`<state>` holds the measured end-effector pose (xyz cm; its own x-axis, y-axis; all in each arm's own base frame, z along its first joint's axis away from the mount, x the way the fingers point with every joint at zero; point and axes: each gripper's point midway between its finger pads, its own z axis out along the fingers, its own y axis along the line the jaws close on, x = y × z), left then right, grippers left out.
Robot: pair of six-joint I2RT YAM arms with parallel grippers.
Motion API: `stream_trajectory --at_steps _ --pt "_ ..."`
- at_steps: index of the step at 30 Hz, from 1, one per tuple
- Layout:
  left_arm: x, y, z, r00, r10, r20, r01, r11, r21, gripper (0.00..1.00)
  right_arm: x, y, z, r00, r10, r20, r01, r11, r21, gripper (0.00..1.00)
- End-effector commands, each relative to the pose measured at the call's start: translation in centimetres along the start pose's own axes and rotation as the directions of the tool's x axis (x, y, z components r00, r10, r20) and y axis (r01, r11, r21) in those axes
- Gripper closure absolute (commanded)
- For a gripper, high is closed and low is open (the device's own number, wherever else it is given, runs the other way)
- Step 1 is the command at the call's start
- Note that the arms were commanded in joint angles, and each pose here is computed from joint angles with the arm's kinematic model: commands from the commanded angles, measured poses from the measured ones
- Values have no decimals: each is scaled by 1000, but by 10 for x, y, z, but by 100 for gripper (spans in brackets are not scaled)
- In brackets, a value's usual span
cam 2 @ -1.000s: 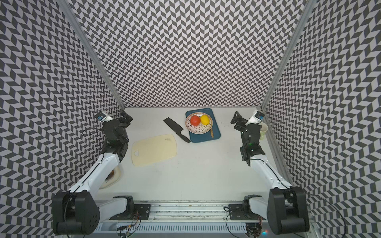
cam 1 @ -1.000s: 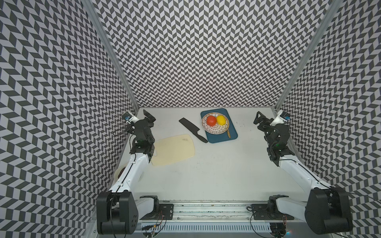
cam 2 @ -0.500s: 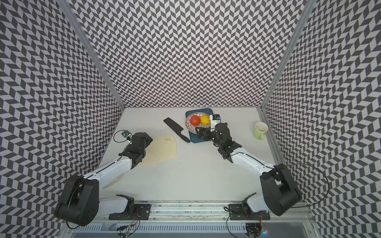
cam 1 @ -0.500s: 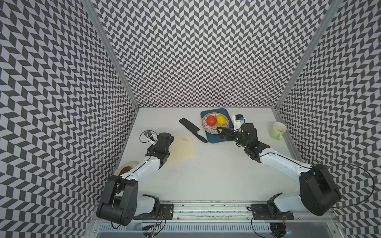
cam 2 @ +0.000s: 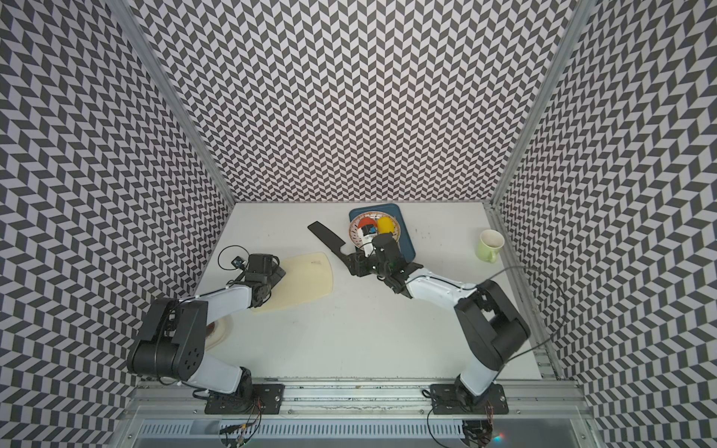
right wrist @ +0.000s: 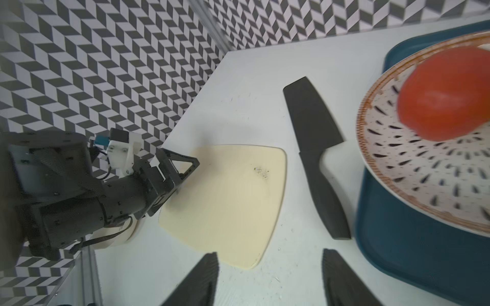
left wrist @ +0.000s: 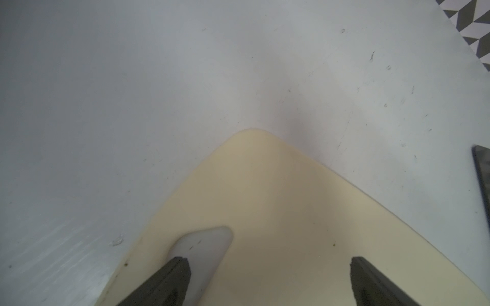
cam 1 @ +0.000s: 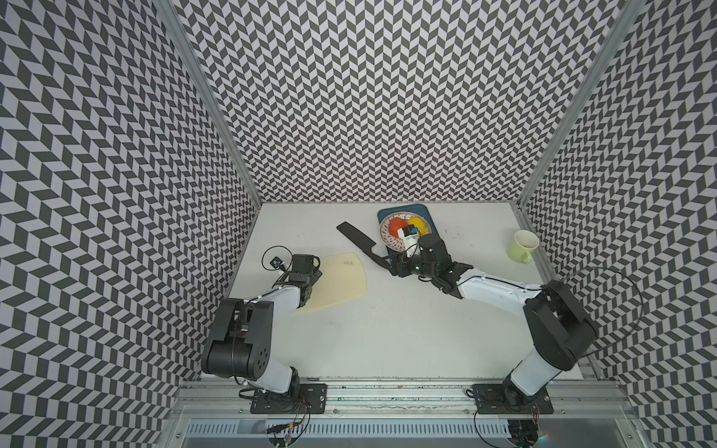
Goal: Align the knife with the edge of the cutting board
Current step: Move the work surface to the center of the board.
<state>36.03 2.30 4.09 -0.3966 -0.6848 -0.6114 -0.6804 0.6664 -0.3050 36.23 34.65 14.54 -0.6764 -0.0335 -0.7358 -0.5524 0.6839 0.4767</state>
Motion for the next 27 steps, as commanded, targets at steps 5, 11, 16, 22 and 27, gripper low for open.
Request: stream_trajectory --at_steps 5,11,16,22,27 --pt "5 1 6 999 -34 -24 35 999 29 0 57 13 71 977 -54 -208 53 999 -12 53" --pt "7 -3 8 999 -34 -34 35 998 44 0 78 -10 106 960 -34 -277 54 996 65 49" --pt "15 -11 6 998 -17 -55 21 997 75 2 95 -17 116 942 -7 -335 35 996 79 49" --pt "37 -29 -1 995 50 -89 -37 990 140 2 97 -4 97 949 -6 -314 23 998 50 48" --pt "56 -32 -10 990 96 -103 -79 984 160 2 123 -4 75 940 13 -340 16 997 81 48"
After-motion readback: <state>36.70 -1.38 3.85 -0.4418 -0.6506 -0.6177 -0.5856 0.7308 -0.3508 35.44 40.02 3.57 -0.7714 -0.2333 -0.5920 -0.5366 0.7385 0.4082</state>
